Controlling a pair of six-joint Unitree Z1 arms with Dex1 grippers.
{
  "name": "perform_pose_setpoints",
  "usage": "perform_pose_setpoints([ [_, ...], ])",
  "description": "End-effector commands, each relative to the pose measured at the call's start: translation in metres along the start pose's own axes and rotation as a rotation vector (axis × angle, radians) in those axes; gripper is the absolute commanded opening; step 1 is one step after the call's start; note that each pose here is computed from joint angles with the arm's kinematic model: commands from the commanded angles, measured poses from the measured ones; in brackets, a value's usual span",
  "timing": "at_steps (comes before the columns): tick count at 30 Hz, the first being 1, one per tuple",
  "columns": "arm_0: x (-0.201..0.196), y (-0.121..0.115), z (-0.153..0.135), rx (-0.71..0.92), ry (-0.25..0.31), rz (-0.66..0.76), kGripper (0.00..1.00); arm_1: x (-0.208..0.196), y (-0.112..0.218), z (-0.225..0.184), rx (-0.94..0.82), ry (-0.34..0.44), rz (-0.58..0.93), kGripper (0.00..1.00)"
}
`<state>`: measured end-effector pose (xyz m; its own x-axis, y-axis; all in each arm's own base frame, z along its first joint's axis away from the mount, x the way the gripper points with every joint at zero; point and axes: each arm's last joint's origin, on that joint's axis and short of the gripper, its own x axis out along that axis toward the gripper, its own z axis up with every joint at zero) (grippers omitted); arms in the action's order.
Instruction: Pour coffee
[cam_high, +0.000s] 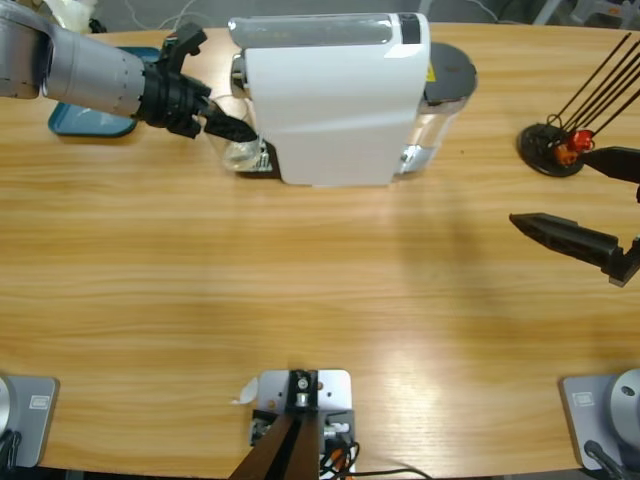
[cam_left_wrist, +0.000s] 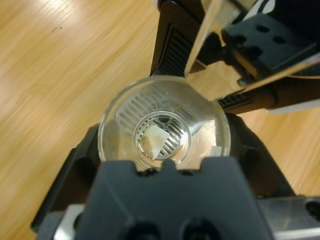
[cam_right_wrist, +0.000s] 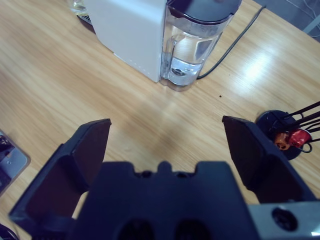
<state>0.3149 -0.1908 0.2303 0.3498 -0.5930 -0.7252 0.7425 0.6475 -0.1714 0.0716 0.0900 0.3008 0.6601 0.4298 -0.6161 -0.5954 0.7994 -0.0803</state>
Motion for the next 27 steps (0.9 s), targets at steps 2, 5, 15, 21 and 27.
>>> perform_pose_setpoints([
  [2,0.024,0.003,-0.006,-0.007,0.061,-0.04,0.049,-0.001,-0.004,-0.011,-0.004,-0.001,0.001,0.982],
  [5,0.024,0.003,-0.007,-0.012,0.07,-0.054,0.662,-0.002,-0.005,-0.012,-0.003,-0.006,-0.002,0.982],
  [15,0.02,-0.003,-0.01,-0.021,0.08,-0.108,0.991,-0.002,-0.005,-0.013,-0.001,-0.009,0.005,0.977],
  [21,0.014,-0.005,-0.01,-0.008,0.084,-0.109,0.991,-0.002,-0.005,-0.013,0.0,-0.01,0.005,0.968],
  [27,-0.011,-0.01,-0.027,-0.004,0.096,-0.084,0.992,0.0,-0.003,-0.012,-0.006,-0.004,0.012,0.968],
])
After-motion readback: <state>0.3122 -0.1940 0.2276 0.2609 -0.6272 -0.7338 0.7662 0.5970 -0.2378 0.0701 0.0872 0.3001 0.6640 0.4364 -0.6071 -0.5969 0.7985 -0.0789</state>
